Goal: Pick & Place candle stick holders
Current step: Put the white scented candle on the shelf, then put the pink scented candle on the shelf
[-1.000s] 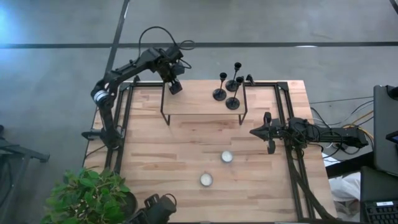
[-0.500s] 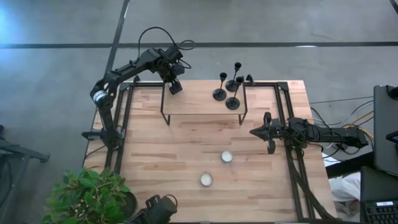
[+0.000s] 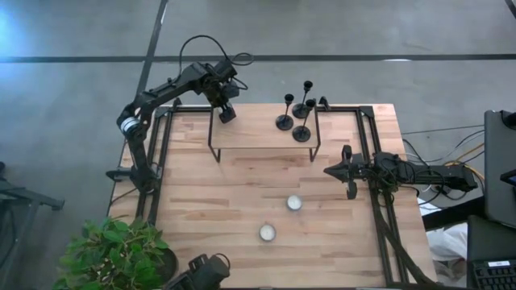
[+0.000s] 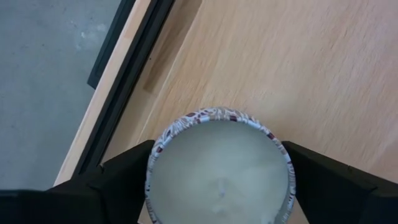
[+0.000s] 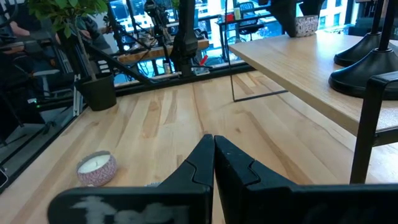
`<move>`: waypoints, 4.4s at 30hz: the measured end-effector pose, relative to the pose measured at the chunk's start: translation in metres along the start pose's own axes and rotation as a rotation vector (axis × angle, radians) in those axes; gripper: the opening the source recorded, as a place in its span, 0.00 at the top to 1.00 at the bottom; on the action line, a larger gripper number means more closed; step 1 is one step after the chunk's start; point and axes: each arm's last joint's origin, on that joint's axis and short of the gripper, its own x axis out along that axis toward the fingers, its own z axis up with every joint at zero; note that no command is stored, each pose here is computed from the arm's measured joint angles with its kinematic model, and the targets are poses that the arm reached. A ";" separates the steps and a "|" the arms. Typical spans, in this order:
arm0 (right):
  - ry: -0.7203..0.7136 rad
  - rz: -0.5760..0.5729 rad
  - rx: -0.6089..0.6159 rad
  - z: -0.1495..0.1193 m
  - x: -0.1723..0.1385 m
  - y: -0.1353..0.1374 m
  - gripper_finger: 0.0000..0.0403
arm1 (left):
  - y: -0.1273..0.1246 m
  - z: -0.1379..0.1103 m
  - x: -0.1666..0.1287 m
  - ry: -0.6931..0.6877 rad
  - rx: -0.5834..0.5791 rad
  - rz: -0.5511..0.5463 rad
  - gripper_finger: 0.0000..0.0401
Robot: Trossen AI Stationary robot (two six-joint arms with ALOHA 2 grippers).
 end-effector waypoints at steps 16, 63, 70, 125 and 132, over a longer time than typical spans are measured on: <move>0.000 0.000 0.000 0.000 0.000 0.000 0.98 | -0.001 0.000 0.000 0.003 0.019 -0.006 0.09; 0.000 0.000 0.000 0.000 0.000 0.000 0.98 | -0.022 0.027 -0.127 -0.312 -0.023 0.010 0.08; 0.000 -0.001 0.000 0.000 0.000 0.000 0.98 | -0.050 0.025 -0.175 -0.552 0.081 -0.170 0.08; 0.000 0.000 0.000 0.000 0.000 0.000 0.98 | -0.301 -0.039 -0.032 -0.296 0.564 -0.470 0.08; 0.000 0.000 0.000 0.000 0.000 0.000 0.98 | -0.323 -0.052 -0.013 -0.391 0.681 -0.560 0.09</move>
